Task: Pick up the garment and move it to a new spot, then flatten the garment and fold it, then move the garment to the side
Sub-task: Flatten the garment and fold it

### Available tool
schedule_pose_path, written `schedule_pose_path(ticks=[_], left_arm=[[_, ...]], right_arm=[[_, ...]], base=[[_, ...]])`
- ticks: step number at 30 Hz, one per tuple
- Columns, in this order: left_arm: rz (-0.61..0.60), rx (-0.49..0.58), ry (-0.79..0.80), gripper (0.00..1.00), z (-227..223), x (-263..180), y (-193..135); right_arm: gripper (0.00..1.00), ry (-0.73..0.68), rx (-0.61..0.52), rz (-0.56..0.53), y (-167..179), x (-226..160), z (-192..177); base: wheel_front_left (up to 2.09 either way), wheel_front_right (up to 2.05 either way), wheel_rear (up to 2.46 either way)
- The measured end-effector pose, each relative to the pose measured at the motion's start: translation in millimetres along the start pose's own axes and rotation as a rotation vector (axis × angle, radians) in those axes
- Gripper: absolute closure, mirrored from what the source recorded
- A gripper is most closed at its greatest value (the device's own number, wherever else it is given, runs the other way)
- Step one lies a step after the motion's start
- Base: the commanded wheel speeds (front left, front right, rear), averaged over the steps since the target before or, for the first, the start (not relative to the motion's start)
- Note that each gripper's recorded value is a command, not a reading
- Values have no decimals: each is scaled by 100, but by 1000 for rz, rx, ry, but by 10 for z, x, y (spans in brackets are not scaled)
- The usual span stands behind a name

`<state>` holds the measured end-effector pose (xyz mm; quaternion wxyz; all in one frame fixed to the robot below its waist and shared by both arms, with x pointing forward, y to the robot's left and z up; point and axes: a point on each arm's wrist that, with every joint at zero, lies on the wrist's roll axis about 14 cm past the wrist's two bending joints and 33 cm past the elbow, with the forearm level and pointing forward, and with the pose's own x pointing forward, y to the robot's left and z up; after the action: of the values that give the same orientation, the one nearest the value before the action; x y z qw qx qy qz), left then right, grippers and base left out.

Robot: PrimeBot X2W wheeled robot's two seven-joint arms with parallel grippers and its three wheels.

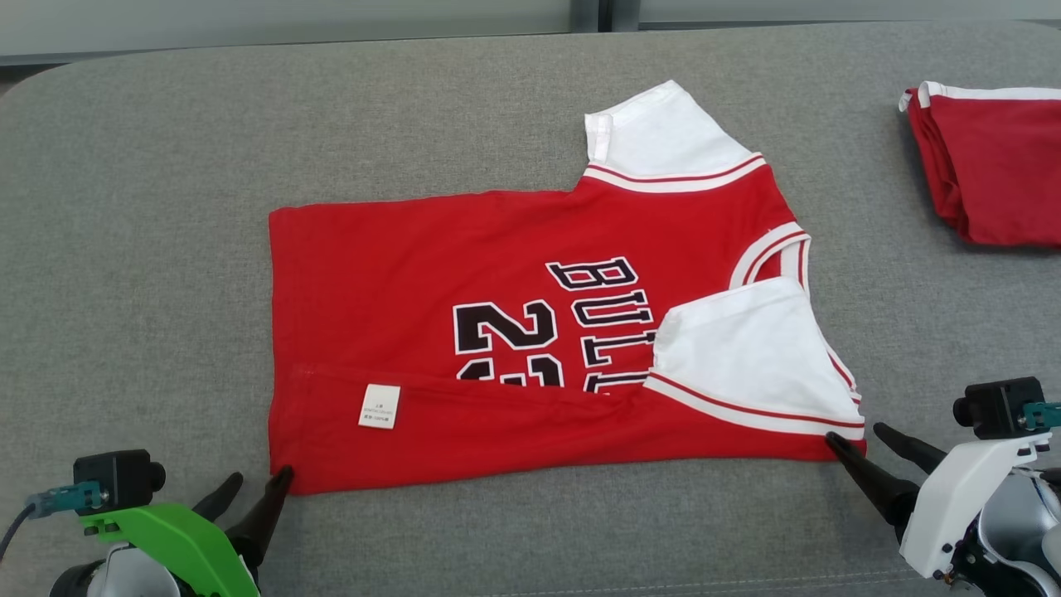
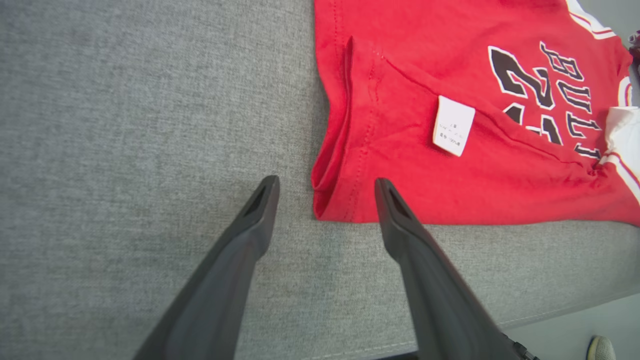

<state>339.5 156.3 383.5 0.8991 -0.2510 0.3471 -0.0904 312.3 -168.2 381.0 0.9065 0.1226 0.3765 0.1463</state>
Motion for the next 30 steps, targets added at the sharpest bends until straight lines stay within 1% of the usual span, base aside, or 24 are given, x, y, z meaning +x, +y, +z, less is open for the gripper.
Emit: schedule_pose_path(ticks=[5,8,11,13,14,15,16,20,23,25,27,30], left_arm=[[0,22,23,0,-24,-5,-6],[1,87,-3,0,132,1,11],[-4,137,-23,0,344,44,3],[-19,175,-24,0,483,93,-35],[-19,175,-24,0,483,93,-35],[-35,214,-37,0,665,152,-85],[-35,214,-37,0,665,152,-85],[-109,278,-90,0,1064,326,-343],[-144,307,-75,0,1180,476,-462],[-162,285,-30,0,1146,571,-488],[-184,235,12,0,1130,670,-520],[-203,159,34,0,1222,818,-552]], right_arm=[[0,-14,-17,-29,-112,-57,97],[0,-51,-39,-49,-193,-83,271],[0,-79,-112,-57,-241,-62,524],[0,-110,-153,-50,-236,-20,765],[0,-110,-153,-50,-236,-20,765],[0,-141,-205,-40,-210,35,1019],[0,-141,-205,-40,-210,35,1019],[0,-207,-257,-29,-173,161,1514],[0,-210,-286,-26,-164,298,1743],[0,-195,-299,-18,-145,410,1845],[0,-181,-307,-11,-132,530,1935],[0,-167,-311,-3,-118,710,2077]], base=[[0,0,0],[0,0,0],[0,0,0],[0,0,0],[0,0,0],[0,0,0],[0,0,0],[0,0,0],[0,0,0],[0,0,0],[0,0,0],[0,0,0]])
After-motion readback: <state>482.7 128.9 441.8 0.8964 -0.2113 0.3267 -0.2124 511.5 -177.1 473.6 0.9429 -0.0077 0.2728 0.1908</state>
